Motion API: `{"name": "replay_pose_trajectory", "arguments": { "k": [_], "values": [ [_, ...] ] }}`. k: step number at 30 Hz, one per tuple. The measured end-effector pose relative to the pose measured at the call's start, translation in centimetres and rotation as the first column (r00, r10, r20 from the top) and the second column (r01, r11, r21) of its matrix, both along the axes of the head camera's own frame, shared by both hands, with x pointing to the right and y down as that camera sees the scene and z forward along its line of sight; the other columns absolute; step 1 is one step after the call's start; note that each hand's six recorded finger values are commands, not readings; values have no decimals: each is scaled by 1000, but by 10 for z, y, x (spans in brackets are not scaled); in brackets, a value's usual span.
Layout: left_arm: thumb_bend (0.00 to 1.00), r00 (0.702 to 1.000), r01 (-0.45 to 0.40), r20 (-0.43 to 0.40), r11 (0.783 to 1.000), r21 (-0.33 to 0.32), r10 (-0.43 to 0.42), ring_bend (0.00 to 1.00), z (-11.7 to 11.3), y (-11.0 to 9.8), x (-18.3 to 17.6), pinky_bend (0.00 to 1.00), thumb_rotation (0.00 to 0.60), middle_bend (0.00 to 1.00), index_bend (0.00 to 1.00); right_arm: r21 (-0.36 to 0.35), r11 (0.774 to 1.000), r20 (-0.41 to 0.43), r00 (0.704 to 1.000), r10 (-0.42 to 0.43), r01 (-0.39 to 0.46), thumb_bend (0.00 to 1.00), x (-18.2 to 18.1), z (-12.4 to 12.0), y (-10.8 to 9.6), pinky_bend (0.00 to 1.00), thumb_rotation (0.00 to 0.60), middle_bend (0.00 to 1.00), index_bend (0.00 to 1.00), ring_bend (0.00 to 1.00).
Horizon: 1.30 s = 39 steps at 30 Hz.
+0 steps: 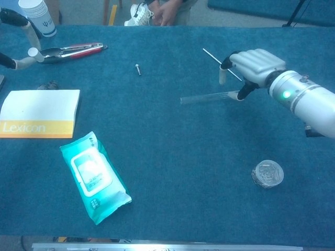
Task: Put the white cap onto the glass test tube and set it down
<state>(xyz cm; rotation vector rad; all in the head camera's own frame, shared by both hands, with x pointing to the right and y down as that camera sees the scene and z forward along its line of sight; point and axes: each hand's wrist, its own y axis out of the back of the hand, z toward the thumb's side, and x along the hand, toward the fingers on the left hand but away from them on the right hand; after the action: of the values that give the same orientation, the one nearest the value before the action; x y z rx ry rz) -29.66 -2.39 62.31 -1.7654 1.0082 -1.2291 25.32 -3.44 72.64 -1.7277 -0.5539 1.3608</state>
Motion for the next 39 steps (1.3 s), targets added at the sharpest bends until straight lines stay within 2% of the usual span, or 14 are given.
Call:
{"name": "replay_pose_trajectory", "arguments": {
  "k": [17,39],
  "values": [
    [327,1000,0,-3,1000,-8,0,146,3,3,-5,131,600,304,516,-18,1000,-60,998,-6,5,260,-31,39,-10,234,600,266,449,117],
    [328,1000,-3,-13,1000,-21,2,146,9,5,-10,131,600,301,516,-16,1000,-102,995,-3,1,260,-41,59,-9,234,600,265,484,117]
  ]
}}
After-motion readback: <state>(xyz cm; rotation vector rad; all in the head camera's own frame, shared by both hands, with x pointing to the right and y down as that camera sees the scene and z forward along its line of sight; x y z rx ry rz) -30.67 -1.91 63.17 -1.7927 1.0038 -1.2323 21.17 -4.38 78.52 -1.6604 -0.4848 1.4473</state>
